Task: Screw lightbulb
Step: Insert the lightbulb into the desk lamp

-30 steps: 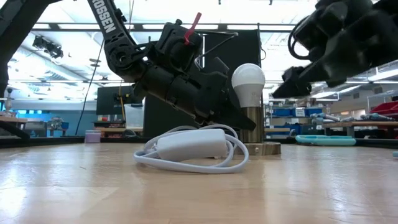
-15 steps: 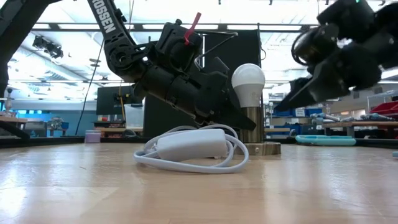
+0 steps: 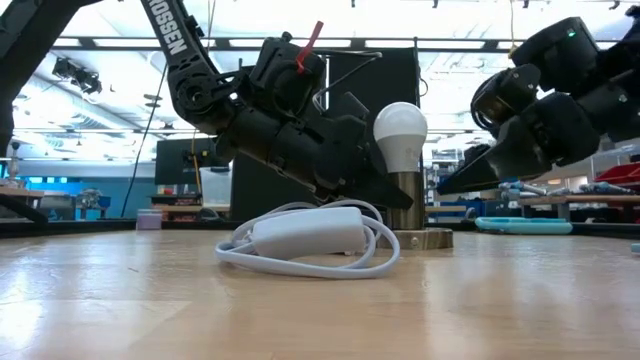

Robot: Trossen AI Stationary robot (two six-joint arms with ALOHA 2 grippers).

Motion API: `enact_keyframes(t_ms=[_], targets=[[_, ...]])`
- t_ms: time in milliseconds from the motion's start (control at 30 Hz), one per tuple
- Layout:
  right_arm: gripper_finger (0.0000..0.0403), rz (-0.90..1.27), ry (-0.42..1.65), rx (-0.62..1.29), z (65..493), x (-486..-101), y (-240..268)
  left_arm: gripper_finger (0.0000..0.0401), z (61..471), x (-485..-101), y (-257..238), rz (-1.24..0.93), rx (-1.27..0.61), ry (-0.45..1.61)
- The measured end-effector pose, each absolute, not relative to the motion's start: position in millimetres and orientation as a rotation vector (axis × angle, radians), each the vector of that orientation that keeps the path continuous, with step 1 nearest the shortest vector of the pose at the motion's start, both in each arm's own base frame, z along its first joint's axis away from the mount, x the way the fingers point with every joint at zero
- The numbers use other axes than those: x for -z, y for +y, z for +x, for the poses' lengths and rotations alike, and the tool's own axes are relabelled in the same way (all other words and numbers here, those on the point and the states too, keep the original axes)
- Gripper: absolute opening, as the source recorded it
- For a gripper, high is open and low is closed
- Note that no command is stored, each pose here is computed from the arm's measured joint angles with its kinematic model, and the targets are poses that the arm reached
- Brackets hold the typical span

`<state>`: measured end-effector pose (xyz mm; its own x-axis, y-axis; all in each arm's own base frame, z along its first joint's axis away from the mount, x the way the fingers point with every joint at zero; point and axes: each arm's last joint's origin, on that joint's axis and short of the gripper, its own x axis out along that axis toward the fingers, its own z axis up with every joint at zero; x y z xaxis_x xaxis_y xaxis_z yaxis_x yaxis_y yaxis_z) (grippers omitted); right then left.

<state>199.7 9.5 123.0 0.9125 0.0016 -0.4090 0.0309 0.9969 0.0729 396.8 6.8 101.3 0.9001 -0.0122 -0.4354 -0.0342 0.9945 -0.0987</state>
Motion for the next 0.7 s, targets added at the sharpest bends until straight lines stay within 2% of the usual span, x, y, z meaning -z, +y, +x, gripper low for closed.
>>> enact_keyframes(t_ms=[333,700], targets=[[0.0309,0.096,0.380,-0.048,211,-114,2,0.0188,397,-101,6,-0.103,0.010,0.450],[0.0309,0.008,0.288,-0.097,234,-132,-11,0.0188,397,-101,6,-0.102,0.017,0.451]])
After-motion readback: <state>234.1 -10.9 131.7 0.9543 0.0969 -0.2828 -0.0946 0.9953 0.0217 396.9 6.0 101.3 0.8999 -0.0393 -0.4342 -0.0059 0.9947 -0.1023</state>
